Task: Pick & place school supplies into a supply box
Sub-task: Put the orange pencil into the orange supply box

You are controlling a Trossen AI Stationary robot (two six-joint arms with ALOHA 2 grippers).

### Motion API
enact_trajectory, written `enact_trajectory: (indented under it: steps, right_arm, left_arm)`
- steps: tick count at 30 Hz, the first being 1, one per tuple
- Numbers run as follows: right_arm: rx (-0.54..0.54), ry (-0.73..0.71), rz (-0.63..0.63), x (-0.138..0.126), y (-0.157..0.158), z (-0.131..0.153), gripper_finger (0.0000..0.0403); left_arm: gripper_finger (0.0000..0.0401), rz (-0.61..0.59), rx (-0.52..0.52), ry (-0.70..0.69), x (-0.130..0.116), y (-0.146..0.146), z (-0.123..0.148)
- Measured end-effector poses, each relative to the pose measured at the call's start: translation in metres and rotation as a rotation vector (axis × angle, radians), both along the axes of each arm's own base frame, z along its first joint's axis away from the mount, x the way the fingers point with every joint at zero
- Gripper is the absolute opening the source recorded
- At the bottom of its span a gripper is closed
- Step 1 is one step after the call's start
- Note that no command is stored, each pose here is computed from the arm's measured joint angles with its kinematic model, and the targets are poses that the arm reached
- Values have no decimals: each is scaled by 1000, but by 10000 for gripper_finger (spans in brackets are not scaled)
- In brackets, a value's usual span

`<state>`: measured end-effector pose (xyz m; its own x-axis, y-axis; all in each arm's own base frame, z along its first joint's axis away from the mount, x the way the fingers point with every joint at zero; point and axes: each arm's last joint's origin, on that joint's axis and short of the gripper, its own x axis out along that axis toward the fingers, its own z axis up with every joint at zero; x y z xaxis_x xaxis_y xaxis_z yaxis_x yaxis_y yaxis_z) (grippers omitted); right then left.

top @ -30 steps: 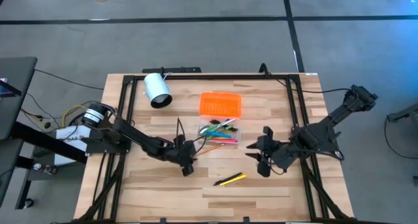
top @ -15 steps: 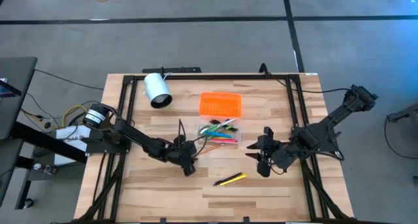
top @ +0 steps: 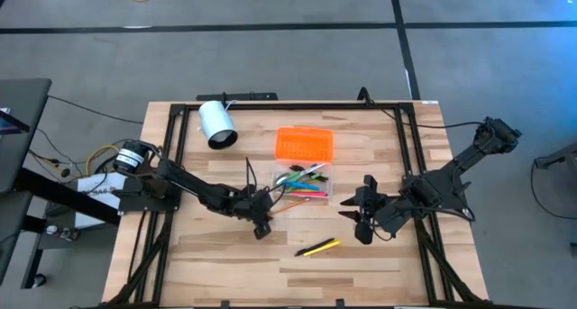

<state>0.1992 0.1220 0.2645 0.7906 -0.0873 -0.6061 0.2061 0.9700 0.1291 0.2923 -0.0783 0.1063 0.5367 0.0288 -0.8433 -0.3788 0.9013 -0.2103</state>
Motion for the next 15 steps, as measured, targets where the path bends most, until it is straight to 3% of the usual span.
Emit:
enact_trajectory:
  steps: [4,9,15]
  right_arm:
    - [0,0,0,0,0,0,120]
    - [-2,2,0,0,0,0,120]
    - [-3,2,-1,0,0,0,120]
  left_arm:
    - [125,-30,37,8,-2,-3,-1]
    - [63,-46,94,22,-6,-9,-3]
    - [9,-64,99,28,-8,-13,-3]
